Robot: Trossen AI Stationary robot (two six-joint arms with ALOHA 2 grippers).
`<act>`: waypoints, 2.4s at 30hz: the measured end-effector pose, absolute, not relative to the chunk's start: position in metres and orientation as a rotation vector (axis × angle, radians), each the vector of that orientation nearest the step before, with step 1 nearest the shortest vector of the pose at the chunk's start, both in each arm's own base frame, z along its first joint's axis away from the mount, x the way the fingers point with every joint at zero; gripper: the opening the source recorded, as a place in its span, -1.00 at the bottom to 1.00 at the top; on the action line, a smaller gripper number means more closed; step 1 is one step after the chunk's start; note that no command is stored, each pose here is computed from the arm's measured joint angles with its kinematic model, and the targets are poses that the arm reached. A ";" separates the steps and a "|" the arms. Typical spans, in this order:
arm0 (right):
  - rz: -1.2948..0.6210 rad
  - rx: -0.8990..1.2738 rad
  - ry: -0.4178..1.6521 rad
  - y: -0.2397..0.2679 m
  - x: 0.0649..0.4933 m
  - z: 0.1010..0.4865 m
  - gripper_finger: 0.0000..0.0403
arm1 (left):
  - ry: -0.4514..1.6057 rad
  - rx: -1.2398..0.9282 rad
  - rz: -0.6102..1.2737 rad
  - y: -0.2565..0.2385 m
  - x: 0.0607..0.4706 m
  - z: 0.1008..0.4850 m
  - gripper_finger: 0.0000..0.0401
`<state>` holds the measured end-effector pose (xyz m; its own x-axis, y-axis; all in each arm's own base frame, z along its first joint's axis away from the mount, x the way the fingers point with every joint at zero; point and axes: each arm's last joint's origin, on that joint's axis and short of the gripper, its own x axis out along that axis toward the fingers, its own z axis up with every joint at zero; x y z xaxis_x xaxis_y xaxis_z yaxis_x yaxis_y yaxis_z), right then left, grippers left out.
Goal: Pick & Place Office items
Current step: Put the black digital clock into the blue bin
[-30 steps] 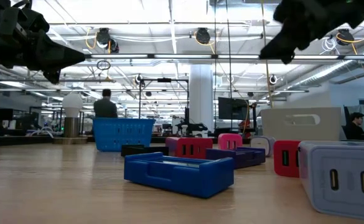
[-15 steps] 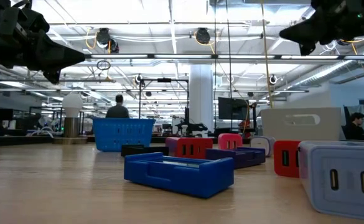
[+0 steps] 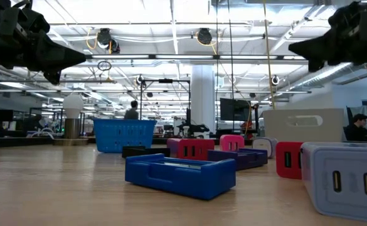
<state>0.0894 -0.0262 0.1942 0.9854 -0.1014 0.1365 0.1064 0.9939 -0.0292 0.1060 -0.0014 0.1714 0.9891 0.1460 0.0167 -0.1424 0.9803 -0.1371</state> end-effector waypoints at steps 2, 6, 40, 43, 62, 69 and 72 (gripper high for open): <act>-0.109 -0.039 -0.143 -0.027 0.091 0.187 -1.00 | -0.024 -0.137 0.146 -0.001 0.106 0.171 -0.87; -0.127 -0.037 -0.167 -0.028 0.091 0.185 -1.00 | -0.020 -0.137 0.146 -0.001 0.106 0.171 -0.87; -0.121 -0.006 -0.151 -0.028 0.092 0.183 -1.00 | 0.673 0.005 0.080 -0.019 0.230 0.260 -0.87; -0.121 -0.004 -0.148 -0.028 0.092 0.183 -1.00 | 0.757 0.047 -0.015 -0.024 0.258 0.262 -0.87; -0.120 0.017 -0.140 -0.028 0.092 0.182 -0.99 | 1.212 0.245 -0.366 -0.034 0.360 0.201 -0.87; -0.119 0.017 -0.139 -0.028 0.092 0.182 -1.00 | 1.215 0.290 -0.429 -0.040 0.370 0.190 -0.86; -0.119 0.018 -0.137 -0.028 0.092 0.182 -0.99 | 1.204 0.307 -0.458 -0.045 0.371 0.188 -0.77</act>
<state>0.0920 -0.0278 0.1815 0.9835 -0.1199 0.1355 0.1175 0.9927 0.0258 0.3714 -0.0450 0.1875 0.2844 -0.1755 -0.9425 0.4945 0.8691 -0.0126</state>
